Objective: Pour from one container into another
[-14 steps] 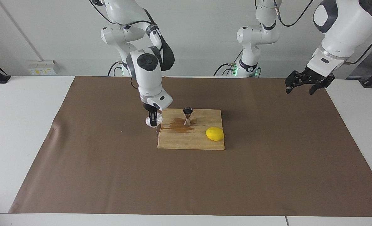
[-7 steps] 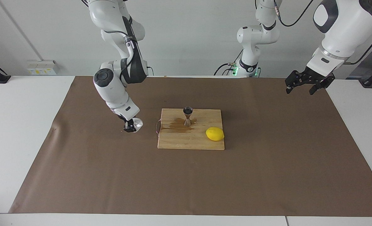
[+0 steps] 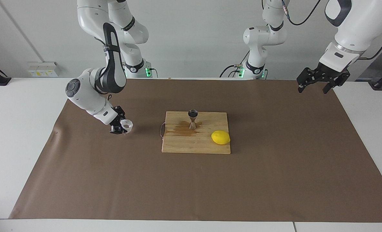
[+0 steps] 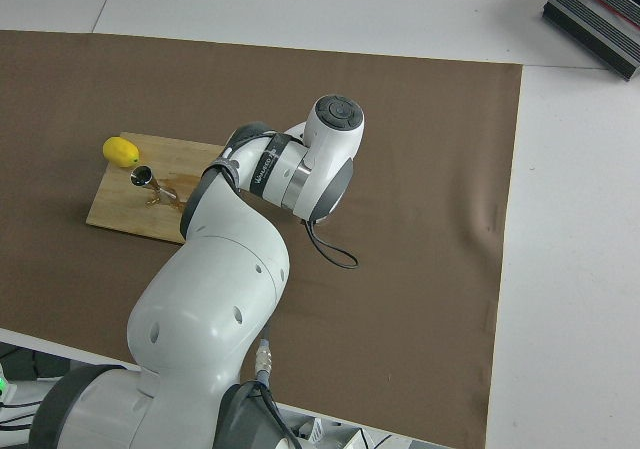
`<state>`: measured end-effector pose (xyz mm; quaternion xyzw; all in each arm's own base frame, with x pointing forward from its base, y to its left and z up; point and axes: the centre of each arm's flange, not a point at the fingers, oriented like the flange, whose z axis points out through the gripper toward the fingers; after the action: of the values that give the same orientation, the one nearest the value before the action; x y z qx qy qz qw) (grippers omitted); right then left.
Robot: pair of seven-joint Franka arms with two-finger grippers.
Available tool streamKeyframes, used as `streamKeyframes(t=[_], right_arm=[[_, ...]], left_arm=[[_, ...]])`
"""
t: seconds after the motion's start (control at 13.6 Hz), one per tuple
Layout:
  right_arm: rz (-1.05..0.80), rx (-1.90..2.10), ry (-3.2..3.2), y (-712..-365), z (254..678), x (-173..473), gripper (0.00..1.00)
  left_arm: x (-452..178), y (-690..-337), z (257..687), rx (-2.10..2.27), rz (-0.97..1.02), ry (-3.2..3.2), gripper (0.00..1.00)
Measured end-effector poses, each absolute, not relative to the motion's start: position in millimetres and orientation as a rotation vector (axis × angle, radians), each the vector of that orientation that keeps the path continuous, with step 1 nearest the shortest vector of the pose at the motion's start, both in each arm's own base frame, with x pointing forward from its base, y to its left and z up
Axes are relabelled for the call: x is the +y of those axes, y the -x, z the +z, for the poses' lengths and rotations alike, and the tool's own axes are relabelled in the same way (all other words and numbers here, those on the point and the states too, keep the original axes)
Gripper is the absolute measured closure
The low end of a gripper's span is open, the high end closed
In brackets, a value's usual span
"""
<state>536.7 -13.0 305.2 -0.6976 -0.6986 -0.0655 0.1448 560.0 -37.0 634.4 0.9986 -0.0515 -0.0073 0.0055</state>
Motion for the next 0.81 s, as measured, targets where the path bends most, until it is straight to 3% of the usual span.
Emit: streamKeyframes(t=[0.22, 0.51, 0.81], right_arm=[[-0.192, -2.012, 2.011, -536.5, 305.1, -17.1, 0.43], [-0.214, -2.025, 2.003, -533.9, 304.4, -46.8, 0.01], [-0.227, -1.973, 2.04, -526.2, 314.9, -81.5, 0.0]], left_arm=[[-37.8, -560.4, 634.2, -0.162, -0.021, -3.12, 0.0], [-38.7, -563.0, 629.3, -0.162, -0.034, -3.114, 0.0], [-38.7, -563.8, 627.6, -0.162, -0.039, -3.114, 0.0]])
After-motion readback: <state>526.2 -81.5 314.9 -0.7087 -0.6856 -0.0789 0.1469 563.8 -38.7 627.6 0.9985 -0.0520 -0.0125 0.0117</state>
